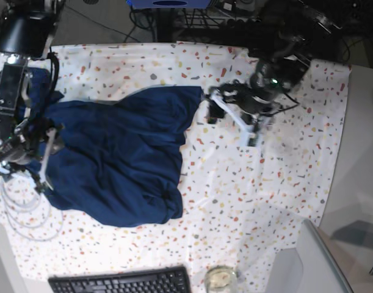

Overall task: Layout the t-shirt on the table in an organized manner, then fold the t-shirt properly
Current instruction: 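Grasp the shirt edge with both grippers and stretch it apart, then lift the shirt with both grippers and flip it over the table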

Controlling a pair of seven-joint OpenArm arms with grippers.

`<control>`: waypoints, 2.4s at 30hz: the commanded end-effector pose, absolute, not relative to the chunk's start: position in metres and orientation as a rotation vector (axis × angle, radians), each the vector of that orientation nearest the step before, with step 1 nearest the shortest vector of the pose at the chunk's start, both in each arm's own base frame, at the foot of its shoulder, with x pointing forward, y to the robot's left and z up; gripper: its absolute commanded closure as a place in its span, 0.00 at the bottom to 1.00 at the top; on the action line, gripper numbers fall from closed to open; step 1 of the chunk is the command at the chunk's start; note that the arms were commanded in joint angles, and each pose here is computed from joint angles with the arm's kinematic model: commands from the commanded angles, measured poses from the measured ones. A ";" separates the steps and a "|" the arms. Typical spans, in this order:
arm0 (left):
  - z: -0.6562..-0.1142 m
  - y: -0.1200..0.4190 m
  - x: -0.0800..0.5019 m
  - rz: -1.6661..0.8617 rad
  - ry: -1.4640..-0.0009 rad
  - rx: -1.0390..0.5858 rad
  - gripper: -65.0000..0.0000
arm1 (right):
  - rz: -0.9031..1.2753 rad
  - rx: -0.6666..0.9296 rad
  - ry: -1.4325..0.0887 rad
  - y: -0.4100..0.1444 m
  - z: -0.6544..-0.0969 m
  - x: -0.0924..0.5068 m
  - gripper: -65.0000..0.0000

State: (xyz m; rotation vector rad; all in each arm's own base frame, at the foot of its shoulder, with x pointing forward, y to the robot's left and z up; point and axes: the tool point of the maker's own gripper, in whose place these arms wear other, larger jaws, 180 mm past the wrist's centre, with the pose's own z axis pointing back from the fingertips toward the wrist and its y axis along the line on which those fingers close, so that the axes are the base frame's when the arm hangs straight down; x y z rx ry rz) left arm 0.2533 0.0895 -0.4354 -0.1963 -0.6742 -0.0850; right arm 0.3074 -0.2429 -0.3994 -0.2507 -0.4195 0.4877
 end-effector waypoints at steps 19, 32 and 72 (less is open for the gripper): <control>-0.511 0.046 0.216 -0.314 -0.601 0.131 0.40 | 0.281 -0.070 -0.235 -0.305 -0.497 0.254 0.45; -0.467 0.192 0.238 0.051 -0.683 0.345 0.54 | 0.422 -0.240 -0.334 -0.282 -0.429 0.278 1.00; -0.447 0.070 0.285 0.449 -0.687 -0.266 0.28 | 0.550 -0.153 -0.193 -0.232 -0.472 0.202 1.00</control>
